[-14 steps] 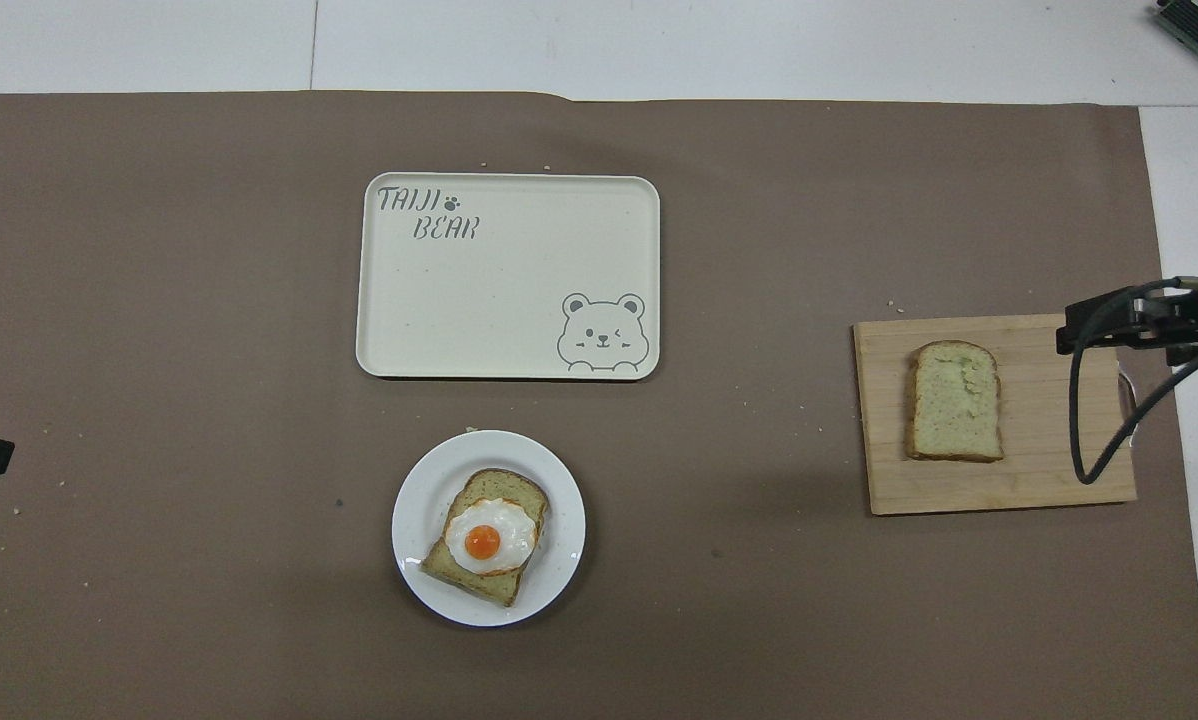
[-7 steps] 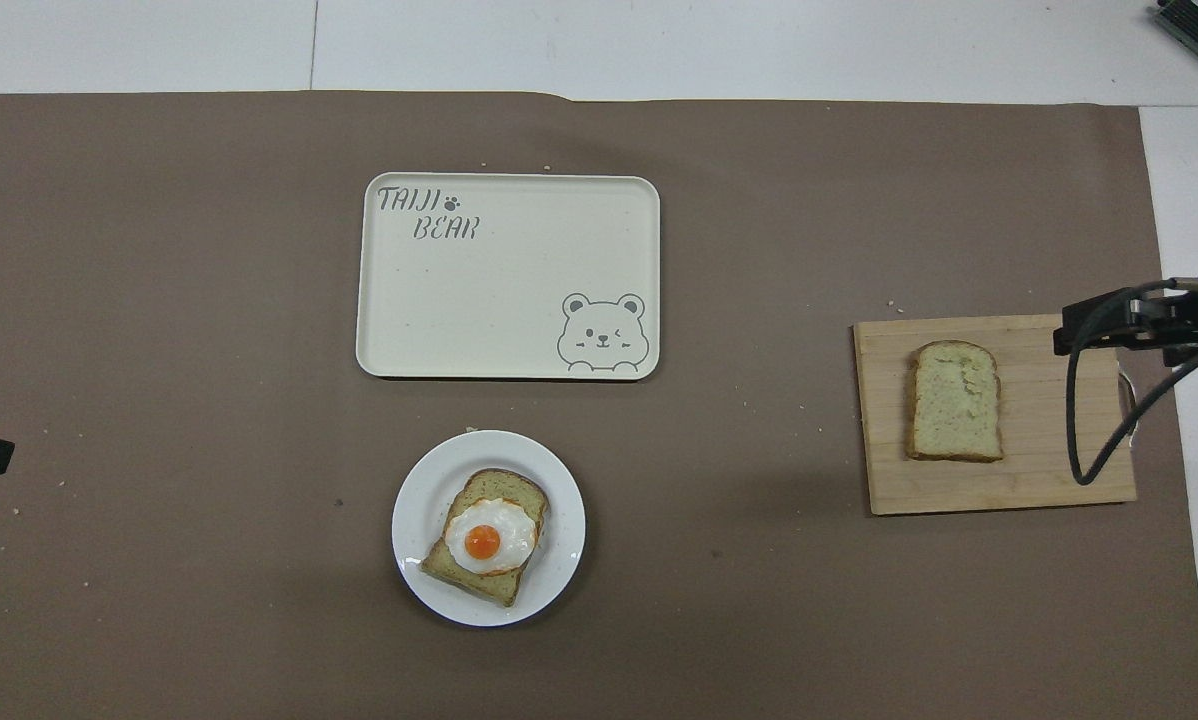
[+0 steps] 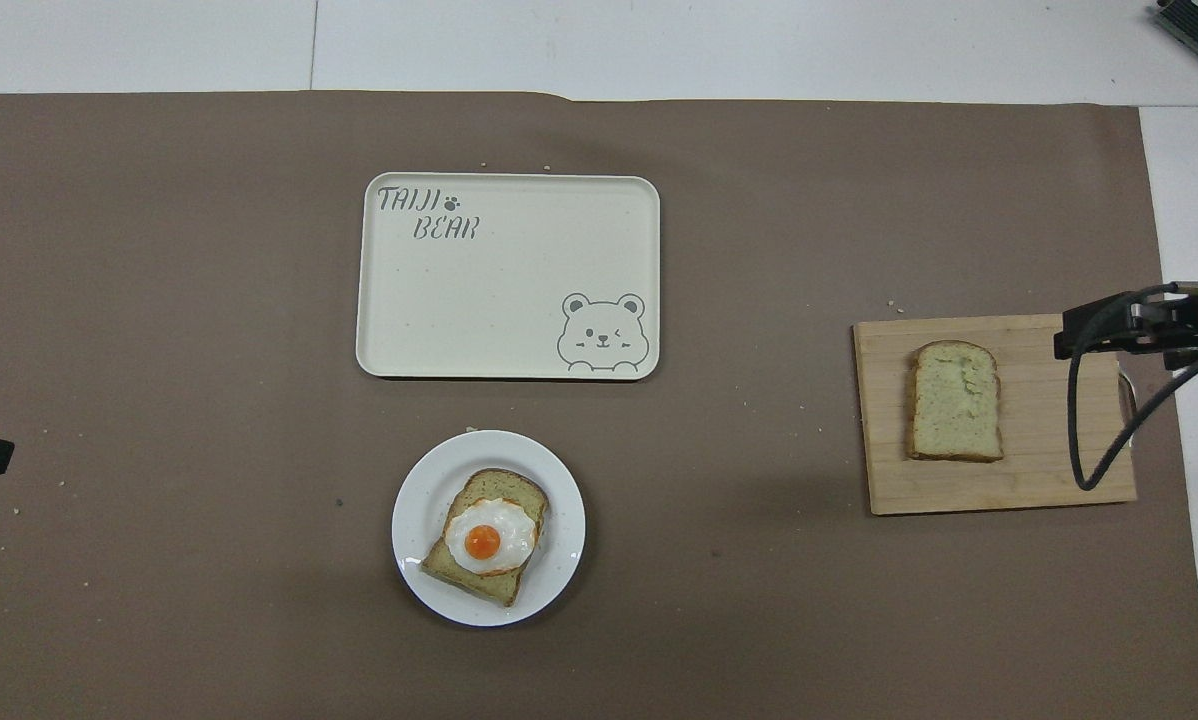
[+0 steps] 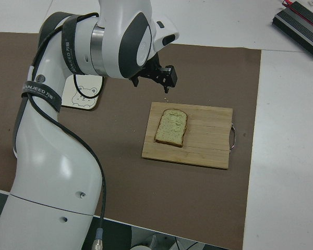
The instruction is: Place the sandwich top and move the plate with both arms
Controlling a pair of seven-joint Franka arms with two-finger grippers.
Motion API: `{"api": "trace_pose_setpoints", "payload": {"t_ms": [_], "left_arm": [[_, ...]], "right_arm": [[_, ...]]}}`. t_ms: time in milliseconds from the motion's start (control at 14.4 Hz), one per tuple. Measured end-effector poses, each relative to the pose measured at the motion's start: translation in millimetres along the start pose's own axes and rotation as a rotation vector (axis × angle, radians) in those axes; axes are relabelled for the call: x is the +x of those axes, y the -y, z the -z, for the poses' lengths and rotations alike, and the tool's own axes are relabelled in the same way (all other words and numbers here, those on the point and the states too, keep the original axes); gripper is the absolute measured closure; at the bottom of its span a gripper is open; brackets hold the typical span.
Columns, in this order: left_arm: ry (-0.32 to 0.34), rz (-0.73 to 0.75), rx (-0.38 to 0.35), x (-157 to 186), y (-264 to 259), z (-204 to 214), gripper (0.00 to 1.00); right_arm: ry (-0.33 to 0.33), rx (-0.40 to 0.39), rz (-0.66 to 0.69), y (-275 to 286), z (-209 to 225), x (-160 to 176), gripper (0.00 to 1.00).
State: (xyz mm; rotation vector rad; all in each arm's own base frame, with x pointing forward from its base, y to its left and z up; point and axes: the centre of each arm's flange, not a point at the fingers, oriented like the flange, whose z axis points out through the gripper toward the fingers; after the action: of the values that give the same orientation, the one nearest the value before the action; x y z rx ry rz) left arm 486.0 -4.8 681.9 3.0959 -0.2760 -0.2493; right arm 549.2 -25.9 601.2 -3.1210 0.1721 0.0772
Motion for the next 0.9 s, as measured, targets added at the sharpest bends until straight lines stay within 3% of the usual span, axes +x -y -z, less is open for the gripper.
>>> {"api": "trace_pose_setpoints", "payload": {"t_ms": [485,900], "left_arm": [[0.000,0.000,0.000,0,0,0,0.00],[0.000,0.000,0.000,0,0,0,0.00]], "right_arm": [[-0.023,0.001,0.048,-2,-17,5,0.00],[-0.013,-0.001,0.068,-15,-98,15,0.00]]}}
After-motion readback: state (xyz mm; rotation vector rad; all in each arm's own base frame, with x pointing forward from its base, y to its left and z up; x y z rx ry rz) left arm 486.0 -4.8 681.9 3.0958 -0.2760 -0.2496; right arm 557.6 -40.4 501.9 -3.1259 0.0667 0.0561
